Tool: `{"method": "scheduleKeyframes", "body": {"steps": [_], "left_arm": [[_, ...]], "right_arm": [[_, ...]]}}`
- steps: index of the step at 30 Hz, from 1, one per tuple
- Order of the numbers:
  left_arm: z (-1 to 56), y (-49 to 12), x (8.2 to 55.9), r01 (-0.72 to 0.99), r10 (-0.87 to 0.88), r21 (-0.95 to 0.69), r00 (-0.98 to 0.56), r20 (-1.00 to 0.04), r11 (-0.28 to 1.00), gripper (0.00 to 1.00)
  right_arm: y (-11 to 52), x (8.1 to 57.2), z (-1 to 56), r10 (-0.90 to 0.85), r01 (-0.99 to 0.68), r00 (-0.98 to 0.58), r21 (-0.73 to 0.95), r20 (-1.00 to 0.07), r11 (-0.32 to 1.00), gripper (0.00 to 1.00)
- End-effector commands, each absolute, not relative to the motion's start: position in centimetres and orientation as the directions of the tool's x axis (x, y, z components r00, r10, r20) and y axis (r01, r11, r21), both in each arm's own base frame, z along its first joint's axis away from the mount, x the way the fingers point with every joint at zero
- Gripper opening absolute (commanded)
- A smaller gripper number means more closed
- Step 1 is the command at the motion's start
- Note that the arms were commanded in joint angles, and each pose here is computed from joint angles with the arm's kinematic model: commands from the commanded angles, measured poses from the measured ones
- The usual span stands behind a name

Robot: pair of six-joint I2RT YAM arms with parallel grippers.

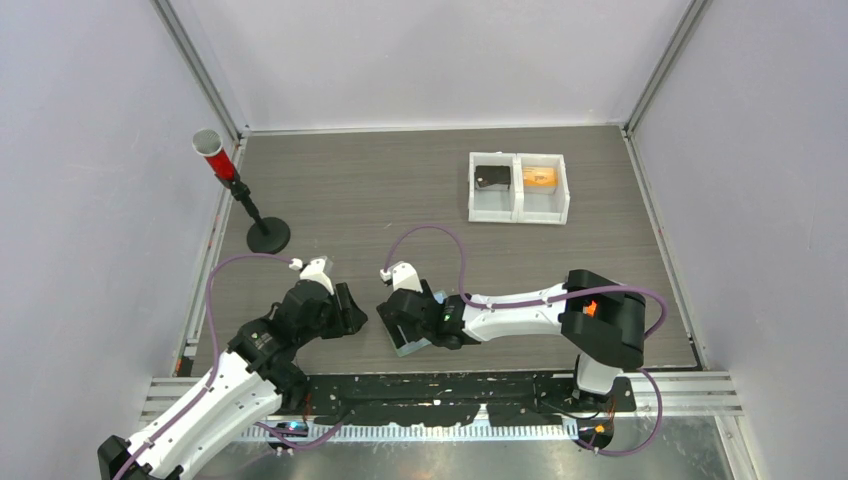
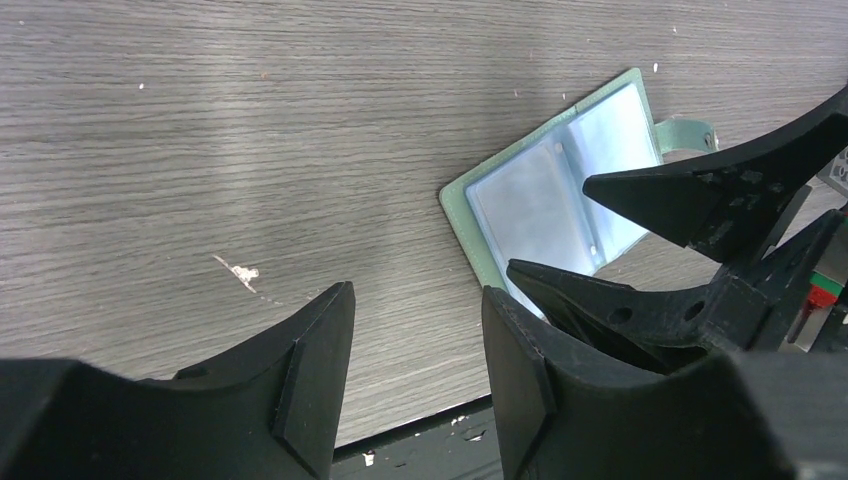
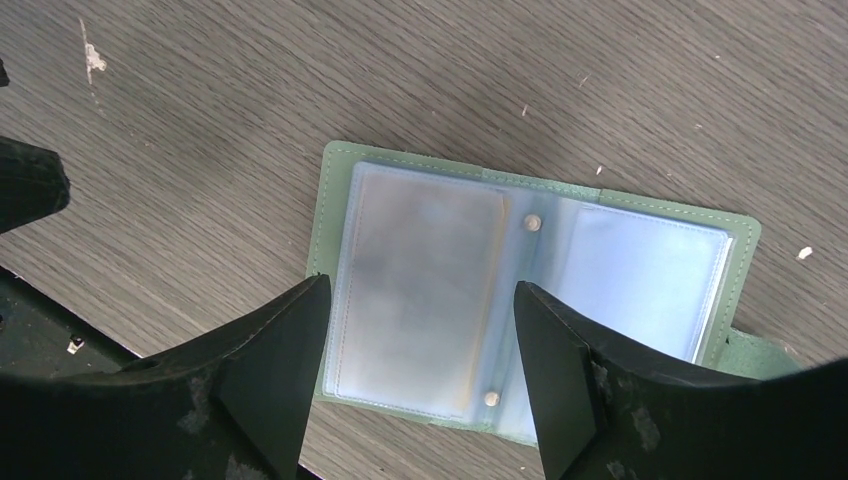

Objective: Take the credit cards out of the card holder
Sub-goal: Remove the credit card from the card holder.

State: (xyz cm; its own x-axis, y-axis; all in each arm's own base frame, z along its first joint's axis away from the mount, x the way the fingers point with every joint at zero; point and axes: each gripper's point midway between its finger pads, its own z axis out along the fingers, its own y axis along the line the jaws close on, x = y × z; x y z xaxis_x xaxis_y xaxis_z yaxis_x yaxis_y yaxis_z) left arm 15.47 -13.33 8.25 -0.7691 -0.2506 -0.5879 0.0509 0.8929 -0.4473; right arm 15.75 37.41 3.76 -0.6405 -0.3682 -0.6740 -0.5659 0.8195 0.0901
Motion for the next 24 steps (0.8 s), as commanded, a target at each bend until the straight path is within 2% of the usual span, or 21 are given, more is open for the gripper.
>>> {"method": "scheduleKeyframes", "body": {"steps": [1, 14, 18, 24], "left_arm": [[9.1, -13.4, 16.1, 0.051, -0.267, -0.454, -0.748, -0.607, 0.89, 0.52], [9.0, -13.8, 16.3, 0.049, -0.278, -0.47, -0.751, -0.599, 0.881, 0.51], [9.1, -13.9, 16.4, 0.049, -0.276, -0.469, -0.752, -0.598, 0.882, 0.51], [9.0, -14.3, 16.3, 0.057, -0.27, -0.477, -0.763, -0.588, 0.877, 0.49]], "right_arm": [[38.2, 15.7, 4.7, -0.335, -0.556, -0.644, 0.121, -0.688, 0.822, 0.75], [37.1, 15.7, 2.0, -0.376, -0.538, -0.649, 0.049, -0.661, 0.842, 0.74], [37.1, 15.7, 2.1, -0.371, -0.536, -0.647, 0.051, -0.666, 0.842, 0.67], [37.7, 15.6, 3.1, -0.339, -0.538, -0.646, 0.093, -0.683, 0.838, 0.5]]}}
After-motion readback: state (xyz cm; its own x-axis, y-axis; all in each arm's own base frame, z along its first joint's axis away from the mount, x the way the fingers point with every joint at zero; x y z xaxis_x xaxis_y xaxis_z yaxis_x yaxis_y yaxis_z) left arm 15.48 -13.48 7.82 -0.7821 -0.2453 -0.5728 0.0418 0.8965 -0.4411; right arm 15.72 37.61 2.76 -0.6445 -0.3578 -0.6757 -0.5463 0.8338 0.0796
